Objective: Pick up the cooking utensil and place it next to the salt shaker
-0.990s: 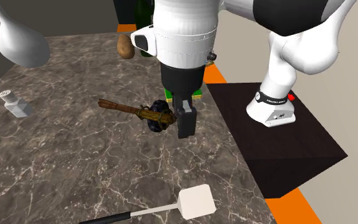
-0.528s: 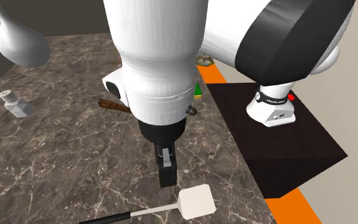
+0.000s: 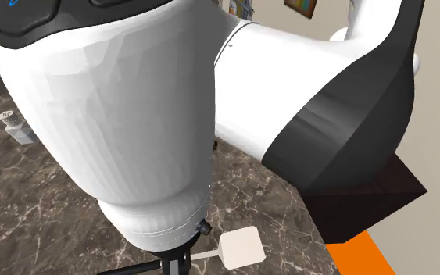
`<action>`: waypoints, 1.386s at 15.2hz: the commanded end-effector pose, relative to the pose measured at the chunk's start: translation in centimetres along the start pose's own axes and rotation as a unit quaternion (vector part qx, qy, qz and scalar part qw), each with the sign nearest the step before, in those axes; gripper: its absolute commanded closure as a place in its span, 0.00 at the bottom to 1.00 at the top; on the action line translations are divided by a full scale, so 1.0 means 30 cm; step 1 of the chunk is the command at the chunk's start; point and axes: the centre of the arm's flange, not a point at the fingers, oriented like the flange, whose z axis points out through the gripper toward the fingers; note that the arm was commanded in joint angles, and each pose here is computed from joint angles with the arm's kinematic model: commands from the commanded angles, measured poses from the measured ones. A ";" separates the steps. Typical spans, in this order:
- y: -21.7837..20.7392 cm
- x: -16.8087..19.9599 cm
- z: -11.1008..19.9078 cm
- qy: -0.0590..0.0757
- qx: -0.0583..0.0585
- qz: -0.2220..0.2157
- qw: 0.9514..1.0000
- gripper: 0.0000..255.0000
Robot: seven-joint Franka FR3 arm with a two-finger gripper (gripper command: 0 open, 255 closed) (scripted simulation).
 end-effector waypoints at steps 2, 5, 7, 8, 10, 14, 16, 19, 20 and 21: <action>-0.012 0.011 0.052 0.001 0.000 0.000 1.000 0.00; -0.012 0.011 0.104 0.001 0.000 0.000 1.000 0.00; -0.012 0.011 0.132 0.001 0.000 0.000 1.000 0.00; -0.012 0.011 0.132 0.001 0.000 0.000 1.000 0.00; -0.012 0.011 0.132 0.001 0.000 0.000 1.000 0.00; -0.012 0.011 0.132 0.001 0.000 0.000 1.000 0.00; -0.012 0.011 0.132 0.001 0.000 0.000 1.000 1.00; -0.012 0.011 0.132 0.001 0.000 0.000 1.000 1.00; -0.012 0.011 0.132 0.001 0.000 0.000 1.000 1.00; -0.012 0.011 0.132 0.001 0.000 0.000 1.000 1.00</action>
